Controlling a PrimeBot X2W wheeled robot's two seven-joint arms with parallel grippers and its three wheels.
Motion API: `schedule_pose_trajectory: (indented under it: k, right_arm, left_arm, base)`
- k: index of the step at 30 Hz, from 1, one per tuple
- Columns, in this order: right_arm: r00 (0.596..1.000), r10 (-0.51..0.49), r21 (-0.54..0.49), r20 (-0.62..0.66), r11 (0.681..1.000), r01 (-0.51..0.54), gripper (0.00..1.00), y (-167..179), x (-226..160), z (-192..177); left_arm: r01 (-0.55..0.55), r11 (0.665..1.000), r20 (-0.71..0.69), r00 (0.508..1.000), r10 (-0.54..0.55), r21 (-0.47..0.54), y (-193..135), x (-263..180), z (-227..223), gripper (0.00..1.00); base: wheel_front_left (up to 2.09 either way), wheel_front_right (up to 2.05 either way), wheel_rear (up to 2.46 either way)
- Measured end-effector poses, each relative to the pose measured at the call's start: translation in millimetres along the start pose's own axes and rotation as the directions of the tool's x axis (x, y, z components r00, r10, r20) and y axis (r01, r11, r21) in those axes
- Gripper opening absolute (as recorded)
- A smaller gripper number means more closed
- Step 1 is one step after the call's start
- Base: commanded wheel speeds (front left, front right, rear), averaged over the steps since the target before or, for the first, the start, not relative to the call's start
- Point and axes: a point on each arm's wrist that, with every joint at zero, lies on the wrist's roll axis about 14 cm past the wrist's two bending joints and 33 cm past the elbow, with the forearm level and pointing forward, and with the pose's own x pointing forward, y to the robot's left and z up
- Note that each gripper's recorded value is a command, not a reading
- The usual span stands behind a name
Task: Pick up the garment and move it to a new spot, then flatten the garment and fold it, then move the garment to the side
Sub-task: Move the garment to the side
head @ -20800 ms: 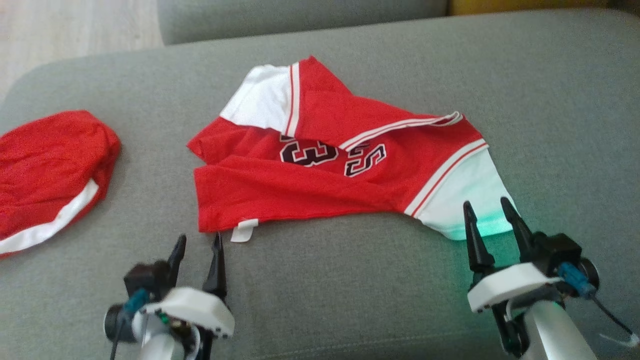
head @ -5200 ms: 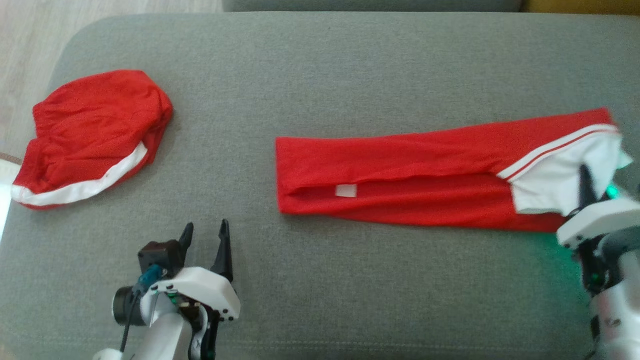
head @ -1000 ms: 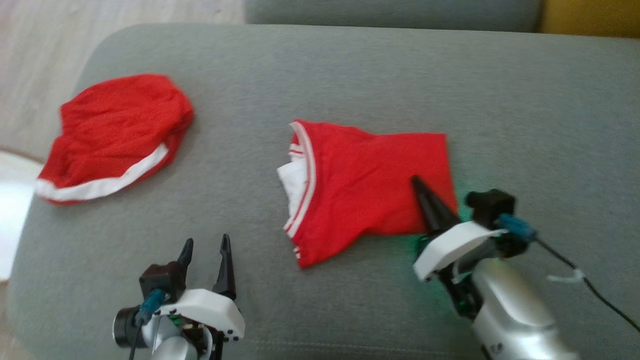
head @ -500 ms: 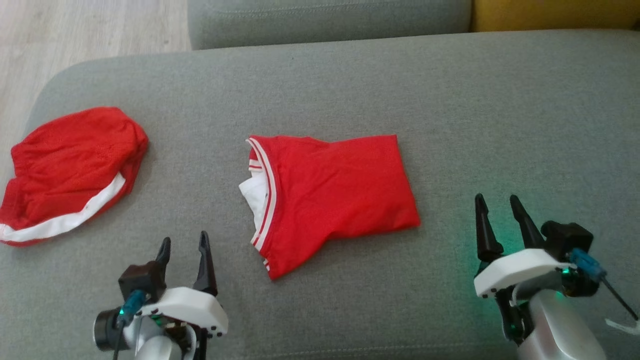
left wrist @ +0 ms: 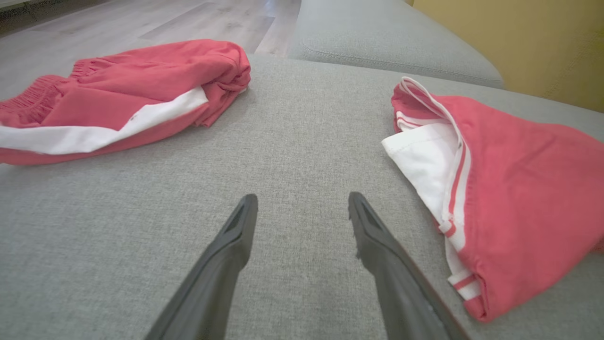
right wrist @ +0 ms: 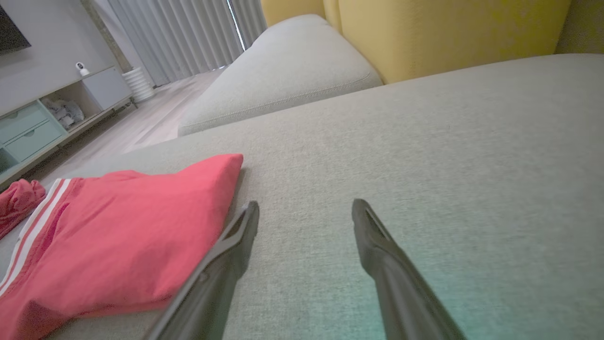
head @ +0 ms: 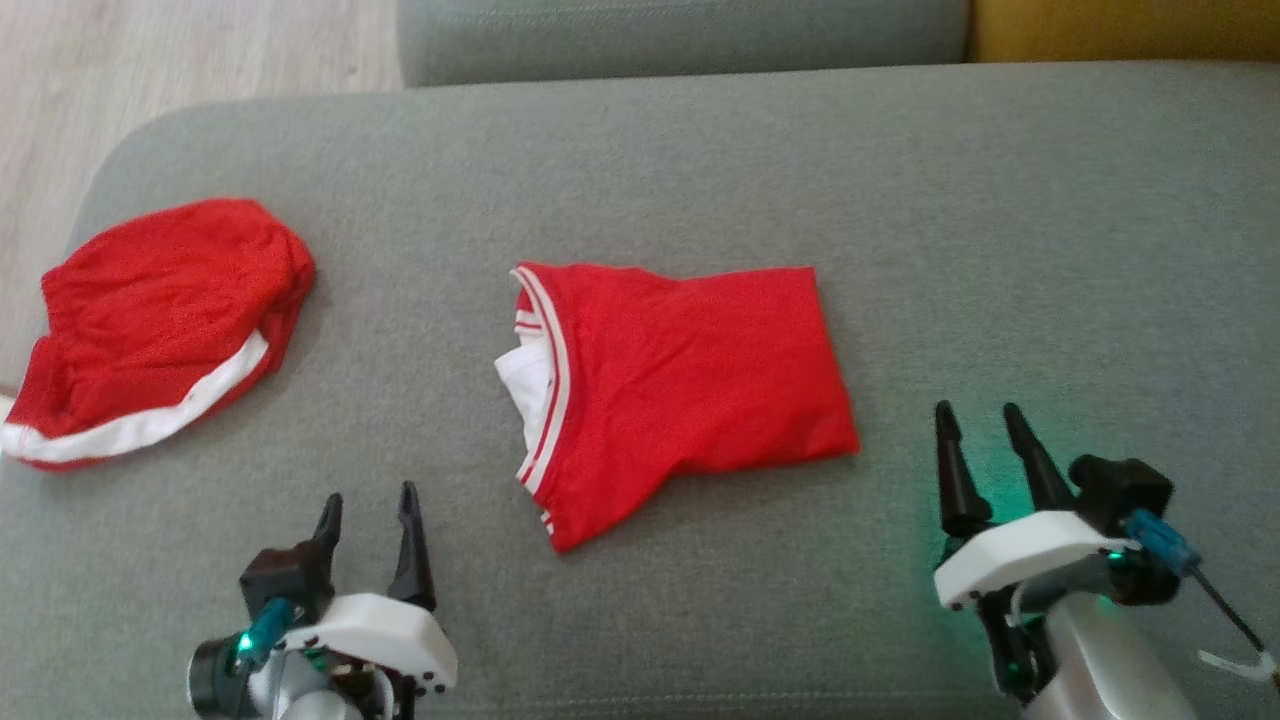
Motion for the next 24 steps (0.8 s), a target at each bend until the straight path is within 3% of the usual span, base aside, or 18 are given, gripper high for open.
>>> schedule_pose_trajectory:
  k: [10,17,18,19,20,24]
  right_arm:
    - [0.984,0.167,-0.017,-0.06,0.986,-0.168,1.0,57,54,-5]
    - [0.954,0.187,-0.029,-0.234,0.98,-0.199,1.0,68,73,-45]
    - [0.95,0.188,-0.014,-0.249,0.98,-0.198,0.91,70,74,-49]
    - [0.945,0.196,-0.006,-0.261,0.979,-0.205,0.39,73,75,-52]
    - [0.941,0.205,-0.002,-0.268,0.977,-0.214,0.0,76,77,-53]
    - [0.941,0.213,0.013,-0.261,0.976,-0.217,0.0,79,80,-49]
  left_arm:
    - [0.0,1.0,-0.017,1.0,0.0,-0.002,3,6,-4,1.0]
    - [-0.05,0.999,-0.036,0.998,0.05,0.0,19,4,-10,1.0]
    - [-0.055,0.998,-0.037,0.998,0.055,0.0,21,4,-10,1.0]
    - [-0.06,0.998,-0.037,0.998,0.06,0.001,22,4,-10,1.0]
    - [-0.063,0.998,-0.037,0.997,0.063,0.001,24,5,-10,1.0]
    - [-0.057,0.998,-0.036,0.998,0.057,0.001,21,7,-9,1.0]
  base:
    - [0.0,0.0,0.0]
    - [0.0,0.0,0.0]
    - [0.0,0.0,0.0]
    - [0.0,0.0,0.0]
    - [0.0,0.0,0.0]
    - [0.0,0.0,0.0]
